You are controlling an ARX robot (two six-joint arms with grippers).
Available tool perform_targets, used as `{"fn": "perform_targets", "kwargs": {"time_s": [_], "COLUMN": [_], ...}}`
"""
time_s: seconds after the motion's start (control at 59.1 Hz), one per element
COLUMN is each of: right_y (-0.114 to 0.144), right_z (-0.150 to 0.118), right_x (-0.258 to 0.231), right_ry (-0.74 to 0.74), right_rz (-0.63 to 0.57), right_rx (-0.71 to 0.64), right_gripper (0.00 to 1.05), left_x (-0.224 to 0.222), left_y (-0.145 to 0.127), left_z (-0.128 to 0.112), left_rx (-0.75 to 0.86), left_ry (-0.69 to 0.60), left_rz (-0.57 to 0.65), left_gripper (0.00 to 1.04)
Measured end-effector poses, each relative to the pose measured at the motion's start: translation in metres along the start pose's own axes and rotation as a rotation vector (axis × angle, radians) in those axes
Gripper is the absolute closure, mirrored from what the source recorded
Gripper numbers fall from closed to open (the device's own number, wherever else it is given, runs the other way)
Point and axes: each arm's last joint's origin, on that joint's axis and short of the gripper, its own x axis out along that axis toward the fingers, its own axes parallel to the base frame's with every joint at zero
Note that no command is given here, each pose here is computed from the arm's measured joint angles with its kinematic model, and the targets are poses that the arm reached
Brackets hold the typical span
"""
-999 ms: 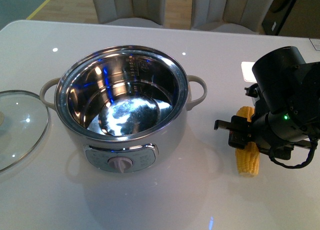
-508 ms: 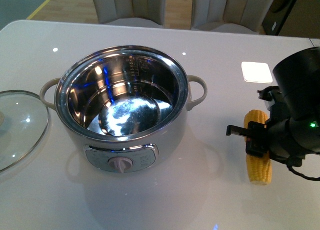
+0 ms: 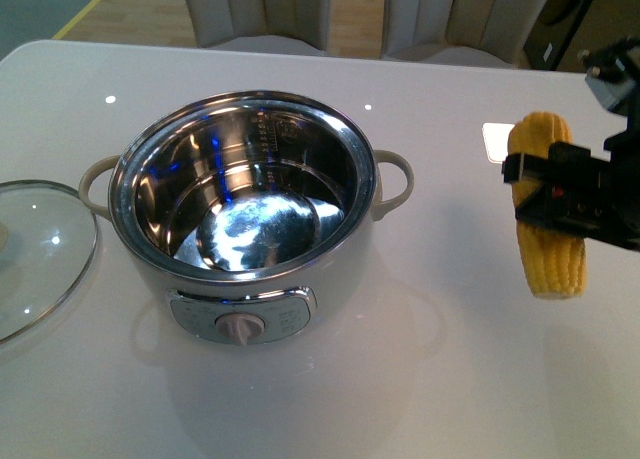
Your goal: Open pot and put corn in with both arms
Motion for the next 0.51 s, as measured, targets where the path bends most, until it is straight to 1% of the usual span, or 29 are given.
{"fn": "perform_targets", "kwargs": {"time_s": [0.068,0.186,0.288,0.508], "right_y": [0.009,0.04,0.068,0.098], "right_z": [0.004,0.012,0.013,0.021], "right_x": [-0.007,-0.018,-0.023,-0.019], "right_ry": [-0.019,-0.059,-0.062,-0.06], "right_rz": [0.037,0.135,0.214,0.286], "right_rx": [-0.017,-0.066,-0.102,-0.117], "right_gripper": [0.82,0.83,0.84,0.84], "left_x": [0.0,0.0,0.0,0.0], "left_y": [0.0,0.0,0.0,0.0], "left_z": [0.0,0.0,0.0,0.0], "left_rx": [0.0,0.0,0.0,0.0], "left_ry": [0.0,0.0,0.0,0.0], "left_rz": [0.0,0.0,0.0,0.0], "left_gripper": [0.07,0.07,0.07,0.07]}}
